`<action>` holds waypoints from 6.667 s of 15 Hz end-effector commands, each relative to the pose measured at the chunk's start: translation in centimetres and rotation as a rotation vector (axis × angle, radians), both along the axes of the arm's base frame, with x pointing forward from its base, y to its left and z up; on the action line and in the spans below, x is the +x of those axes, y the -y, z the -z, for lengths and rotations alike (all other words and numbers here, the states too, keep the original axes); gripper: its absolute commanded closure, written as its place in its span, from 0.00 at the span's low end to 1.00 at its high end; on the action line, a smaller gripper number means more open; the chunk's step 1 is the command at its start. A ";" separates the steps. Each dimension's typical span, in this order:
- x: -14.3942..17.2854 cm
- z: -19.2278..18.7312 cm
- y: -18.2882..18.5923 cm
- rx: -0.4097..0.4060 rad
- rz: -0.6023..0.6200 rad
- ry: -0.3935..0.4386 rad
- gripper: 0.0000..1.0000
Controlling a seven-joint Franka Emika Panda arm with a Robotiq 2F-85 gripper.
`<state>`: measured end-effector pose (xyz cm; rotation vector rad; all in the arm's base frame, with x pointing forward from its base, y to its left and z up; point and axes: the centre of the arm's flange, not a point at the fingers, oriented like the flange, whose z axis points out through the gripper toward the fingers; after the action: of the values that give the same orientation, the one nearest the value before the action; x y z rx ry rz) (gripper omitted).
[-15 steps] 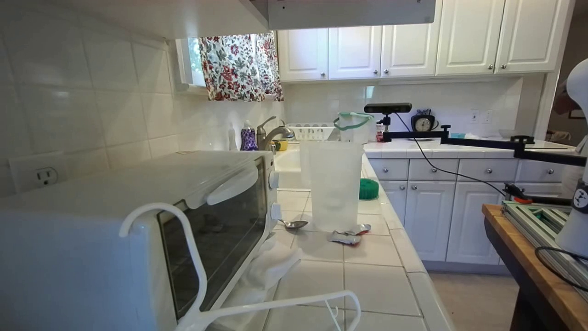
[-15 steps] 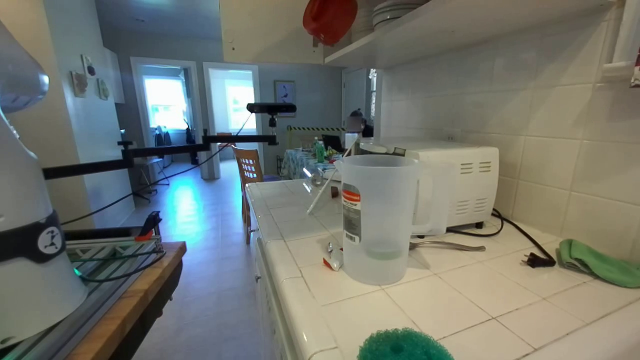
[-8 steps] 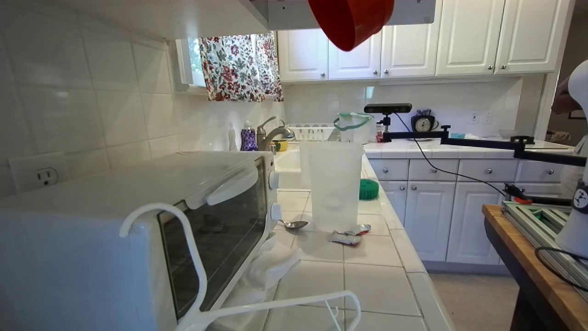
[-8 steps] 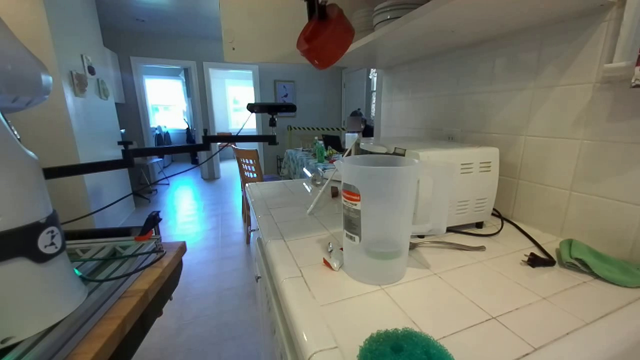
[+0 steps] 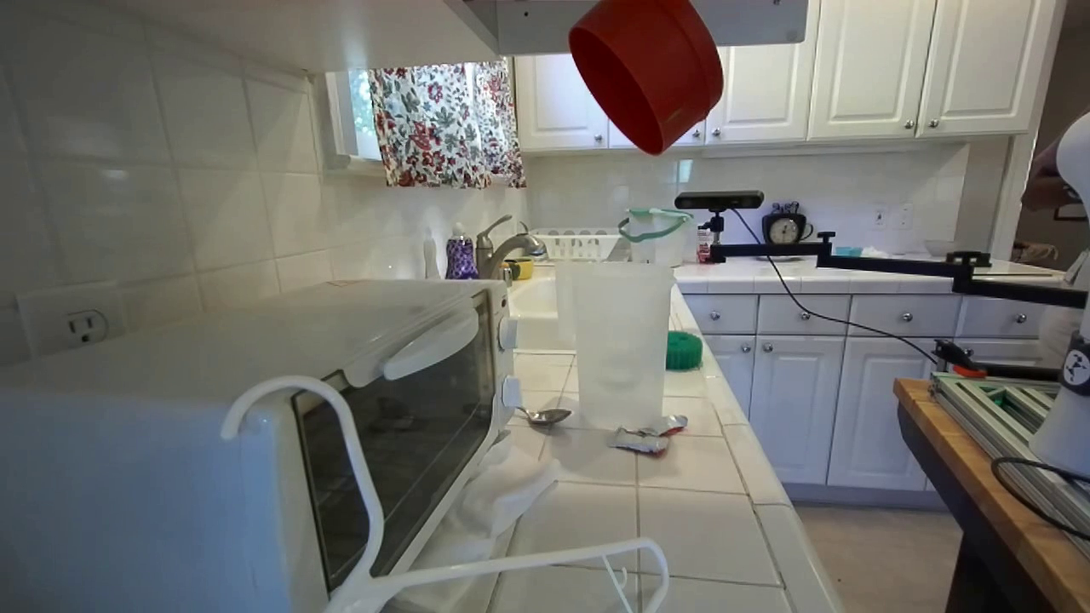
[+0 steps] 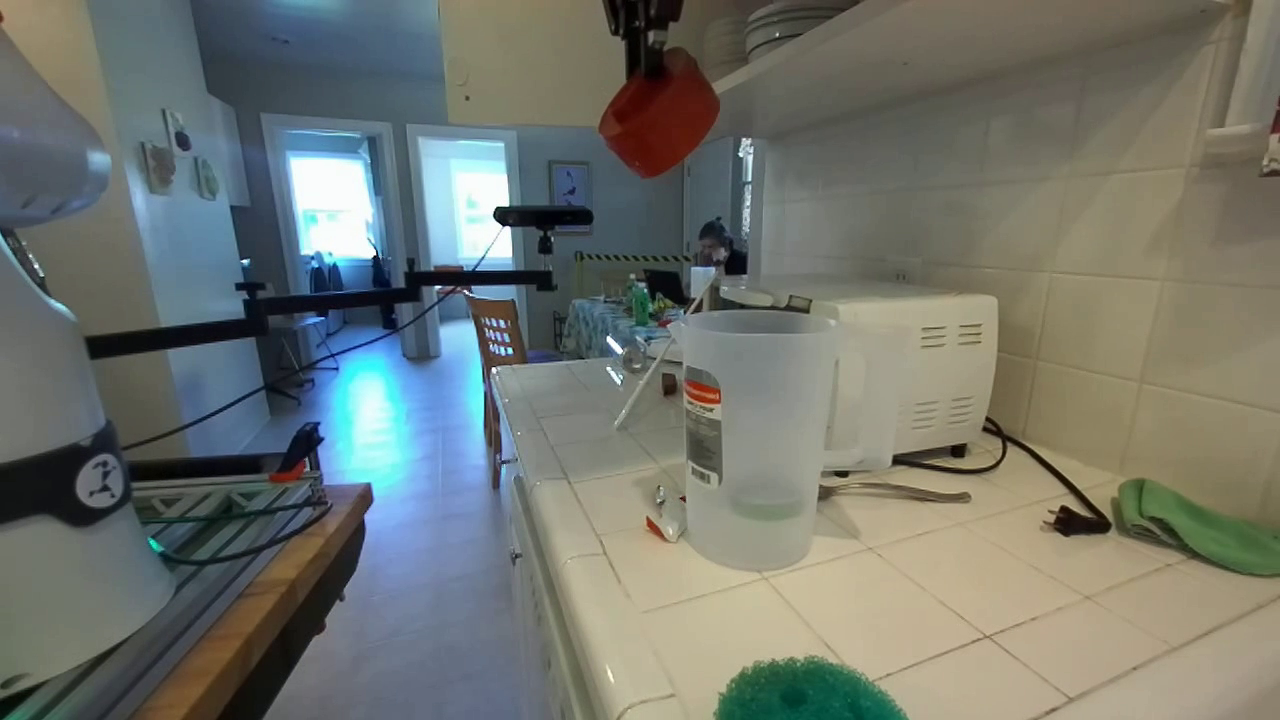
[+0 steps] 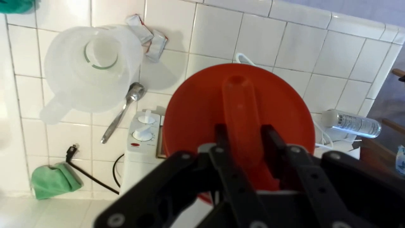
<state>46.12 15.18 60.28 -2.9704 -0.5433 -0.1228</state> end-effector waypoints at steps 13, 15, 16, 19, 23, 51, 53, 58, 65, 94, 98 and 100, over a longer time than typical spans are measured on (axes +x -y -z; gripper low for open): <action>2.6 7.0 -0.8 -0.023 0.044 0.057 0.92; 3.2 7.8 -1.2 -0.016 0.051 0.060 0.92; 3.4 8.2 -1.5 -0.009 0.056 0.058 0.92; 4.0 9.2 -2.2 -0.002 0.065 0.035 0.92; 4.8 11.2 -2.6 -0.018 0.069 0.000 0.92; 6.2 22.5 -6.9 -0.094 0.040 -0.140 0.92; 6.3 23.1 -7.0 -0.094 0.043 -0.143 0.92; 6.2 24.7 -7.1 -0.097 0.033 -0.138 0.92; 6.5 27.1 -7.2 -0.122 0.025 -0.132 0.92; 6.8 31.3 -6.6 -0.199 0.020 -0.151 0.92; 7.0 31.2 -6.6 -0.210 0.019 -0.136 0.92; 7.1 31.3 -6.5 -0.214 0.016 -0.129 0.92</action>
<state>53.28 21.65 29.42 -3.1325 -0.5559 0.1615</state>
